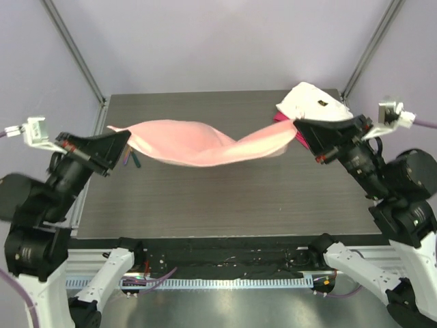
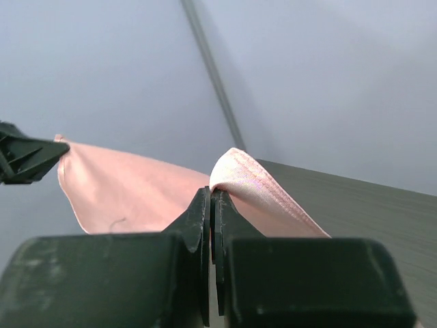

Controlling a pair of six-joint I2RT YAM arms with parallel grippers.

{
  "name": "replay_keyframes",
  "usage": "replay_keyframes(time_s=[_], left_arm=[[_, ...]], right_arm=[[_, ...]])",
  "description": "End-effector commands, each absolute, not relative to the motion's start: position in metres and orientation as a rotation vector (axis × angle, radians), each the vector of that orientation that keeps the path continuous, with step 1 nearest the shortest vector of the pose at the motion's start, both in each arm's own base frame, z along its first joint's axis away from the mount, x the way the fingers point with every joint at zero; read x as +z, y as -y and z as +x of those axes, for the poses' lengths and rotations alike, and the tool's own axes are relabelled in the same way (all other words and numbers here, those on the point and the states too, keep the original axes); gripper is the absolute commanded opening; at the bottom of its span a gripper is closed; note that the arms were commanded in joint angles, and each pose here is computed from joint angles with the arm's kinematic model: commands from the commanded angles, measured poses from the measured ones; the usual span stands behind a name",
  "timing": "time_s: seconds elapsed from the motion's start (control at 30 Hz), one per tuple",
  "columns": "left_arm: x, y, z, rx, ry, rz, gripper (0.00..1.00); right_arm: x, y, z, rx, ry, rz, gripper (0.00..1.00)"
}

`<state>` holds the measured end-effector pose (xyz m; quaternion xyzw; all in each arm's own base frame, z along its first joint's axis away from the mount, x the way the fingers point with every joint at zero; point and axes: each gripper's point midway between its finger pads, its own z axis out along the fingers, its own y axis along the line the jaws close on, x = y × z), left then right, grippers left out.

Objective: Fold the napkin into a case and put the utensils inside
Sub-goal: Flatten out the crumpled napkin at the center of the board.

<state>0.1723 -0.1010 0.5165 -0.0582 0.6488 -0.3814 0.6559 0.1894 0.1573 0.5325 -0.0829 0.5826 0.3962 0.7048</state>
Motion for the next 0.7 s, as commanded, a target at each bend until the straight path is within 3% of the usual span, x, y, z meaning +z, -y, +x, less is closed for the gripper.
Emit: replay_keyframes(time_s=[0.0, 0.17, 0.3, 0.47, 0.53, 0.67], left_arm=[[0.549, 0.127, 0.123, -1.002, -1.35, 0.122, 0.0], [0.548, 0.117, 0.143, -0.947, -1.339, 0.036, 0.0], [0.523, 0.097, 0.195, -0.831, -1.425, -0.176, 0.0], [0.423, 0.068, 0.303, -0.529, -1.747, -0.513, 0.0], [0.398, 0.069, 0.333, -0.494, -1.808, -0.533, 0.0], [0.323, 0.081, 0.413, -0.526, -1.968, -0.592, 0.0]], right_arm=[[0.536, -0.168, 0.128, 1.114, -1.179, -0.338, 0.01], [0.523, -0.15, 0.143, 1.011, -1.222, -0.224, 0.01], [0.496, -0.123, 0.203, 0.755, -1.346, 0.013, 0.01], [0.444, -0.115, 0.298, 0.374, -1.536, 0.195, 0.01], [0.426, -0.121, 0.326, 0.294, -1.566, 0.186, 0.01], [0.337, -0.128, 0.404, 0.196, -1.727, 0.211, 0.01]])
